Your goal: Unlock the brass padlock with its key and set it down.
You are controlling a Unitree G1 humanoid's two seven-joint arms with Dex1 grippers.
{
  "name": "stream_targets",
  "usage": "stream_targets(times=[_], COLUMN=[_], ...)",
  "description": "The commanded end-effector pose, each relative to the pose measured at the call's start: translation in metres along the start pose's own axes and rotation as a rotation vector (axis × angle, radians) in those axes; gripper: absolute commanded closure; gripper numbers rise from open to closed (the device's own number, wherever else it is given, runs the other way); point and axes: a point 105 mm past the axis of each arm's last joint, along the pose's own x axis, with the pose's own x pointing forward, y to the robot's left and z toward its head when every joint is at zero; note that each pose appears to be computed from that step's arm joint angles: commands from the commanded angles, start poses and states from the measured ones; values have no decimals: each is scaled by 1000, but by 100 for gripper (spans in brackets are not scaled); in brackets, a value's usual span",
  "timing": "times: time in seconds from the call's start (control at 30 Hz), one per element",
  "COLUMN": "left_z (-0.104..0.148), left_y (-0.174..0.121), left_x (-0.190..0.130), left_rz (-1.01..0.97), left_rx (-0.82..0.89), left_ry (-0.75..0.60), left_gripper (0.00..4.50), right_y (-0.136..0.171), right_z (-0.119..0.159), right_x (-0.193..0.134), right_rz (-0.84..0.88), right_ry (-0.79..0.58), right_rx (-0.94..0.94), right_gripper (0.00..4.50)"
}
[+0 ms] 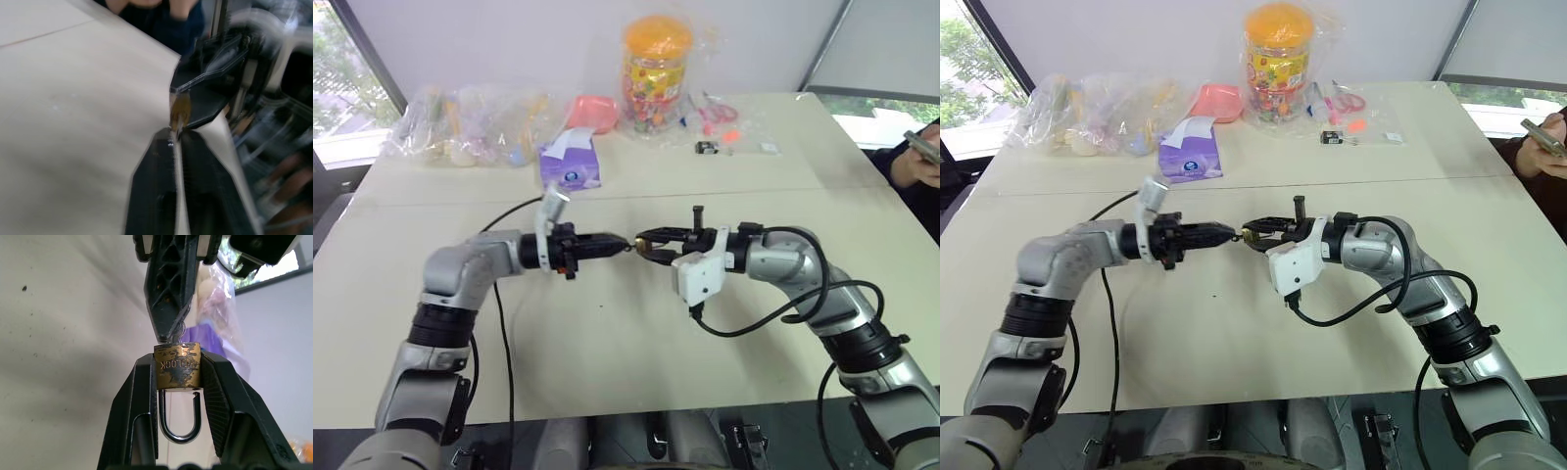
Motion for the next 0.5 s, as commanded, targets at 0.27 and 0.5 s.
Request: stream_targets(times=[0.27, 0.5], left_z=[2, -11], left_y=[-13, -11], left_x=[6, 21], left_rz=[-40, -35], left_rx=[44, 99], left_ry=[-5, 27], left_gripper=[197, 197], right_y=[-6, -9], right_z=[5, 6], right_x=[-2, -2], right_rz=[-17, -25], right_ry=[-13, -13], right_rx=[-24, -25], right_gripper=[379, 379])
